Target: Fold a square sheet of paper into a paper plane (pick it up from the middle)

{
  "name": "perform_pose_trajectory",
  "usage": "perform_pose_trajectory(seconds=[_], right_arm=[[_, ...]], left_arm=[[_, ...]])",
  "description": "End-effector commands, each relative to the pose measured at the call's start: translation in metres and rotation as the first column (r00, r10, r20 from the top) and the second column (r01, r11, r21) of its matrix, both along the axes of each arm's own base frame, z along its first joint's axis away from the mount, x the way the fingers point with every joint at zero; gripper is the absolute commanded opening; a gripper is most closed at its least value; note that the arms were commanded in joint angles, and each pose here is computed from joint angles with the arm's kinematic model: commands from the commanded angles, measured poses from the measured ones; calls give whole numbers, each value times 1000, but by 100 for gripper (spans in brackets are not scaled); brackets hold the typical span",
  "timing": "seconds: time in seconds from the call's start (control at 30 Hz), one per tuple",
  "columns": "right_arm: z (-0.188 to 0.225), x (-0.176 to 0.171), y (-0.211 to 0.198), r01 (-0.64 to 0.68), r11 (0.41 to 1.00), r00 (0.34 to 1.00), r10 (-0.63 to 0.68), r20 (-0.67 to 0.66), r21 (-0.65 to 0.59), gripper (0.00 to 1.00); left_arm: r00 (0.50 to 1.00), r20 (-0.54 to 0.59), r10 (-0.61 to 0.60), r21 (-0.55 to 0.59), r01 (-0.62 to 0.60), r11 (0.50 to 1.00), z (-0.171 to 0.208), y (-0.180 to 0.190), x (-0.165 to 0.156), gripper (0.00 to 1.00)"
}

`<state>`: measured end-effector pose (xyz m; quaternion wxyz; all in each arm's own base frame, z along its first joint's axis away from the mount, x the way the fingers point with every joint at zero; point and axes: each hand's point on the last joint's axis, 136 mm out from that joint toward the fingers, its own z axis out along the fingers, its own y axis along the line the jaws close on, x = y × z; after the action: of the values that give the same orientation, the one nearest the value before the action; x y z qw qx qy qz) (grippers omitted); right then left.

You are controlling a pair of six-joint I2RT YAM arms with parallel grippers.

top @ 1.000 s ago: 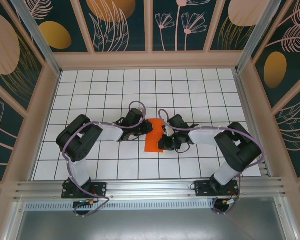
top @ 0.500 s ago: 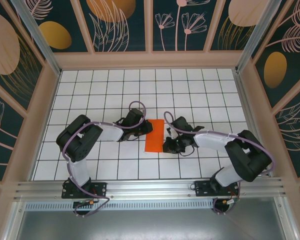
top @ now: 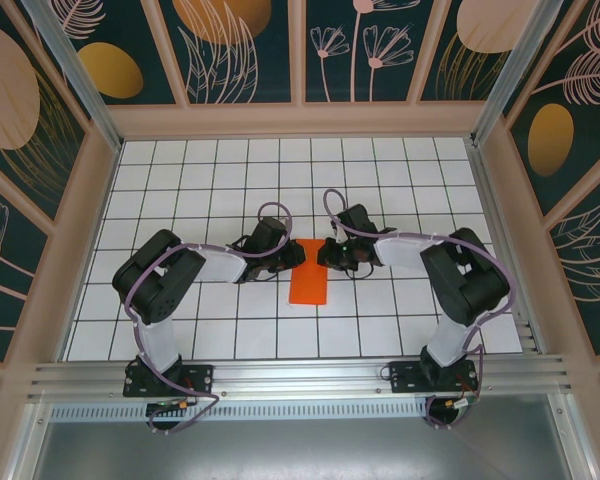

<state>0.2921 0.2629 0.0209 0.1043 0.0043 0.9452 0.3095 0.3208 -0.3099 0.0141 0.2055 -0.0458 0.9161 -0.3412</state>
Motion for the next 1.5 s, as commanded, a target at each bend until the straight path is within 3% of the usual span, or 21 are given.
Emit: perform_pose_trajectory(seconds=[0.0,0.17,0.33,0.5,0.6,0.93,1.17,1.47], right_arm=[[1,10,-1,18,1000,1000,-18,25,4,13],[-3,1,-5,22,1000,1000,-22,8,1,13],[-1,1,-7,47,999,999,-48,6,8,13],[-1,2,-8,66,998,998,-66,4,11,12],[-2,2,-6,67,998,998,-67,0,19,12],[5,11,-6,70,995,998,-70,3,71,11],[6,8,-5,57,993,998,-56,-14,106,8],[4,3,-5,37,993,999,-35,-20,115,7]], left_arm=[[984,-169,62,238,-20,971,-70,49,-34,14],[992,-127,14,163,7,987,-42,29,-23,17],[1000,-3,-16,0,16,1000,28,3,-4,28],[999,46,-22,-137,28,990,69,-2,-14,28],[999,33,-39,-207,45,977,73,-2,-29,26],[989,-36,-142,-246,129,961,57,-39,-63,18],[979,-82,-187,-270,159,950,38,-63,-76,10],[979,-78,-189,-272,162,948,36,-72,-74,10]])
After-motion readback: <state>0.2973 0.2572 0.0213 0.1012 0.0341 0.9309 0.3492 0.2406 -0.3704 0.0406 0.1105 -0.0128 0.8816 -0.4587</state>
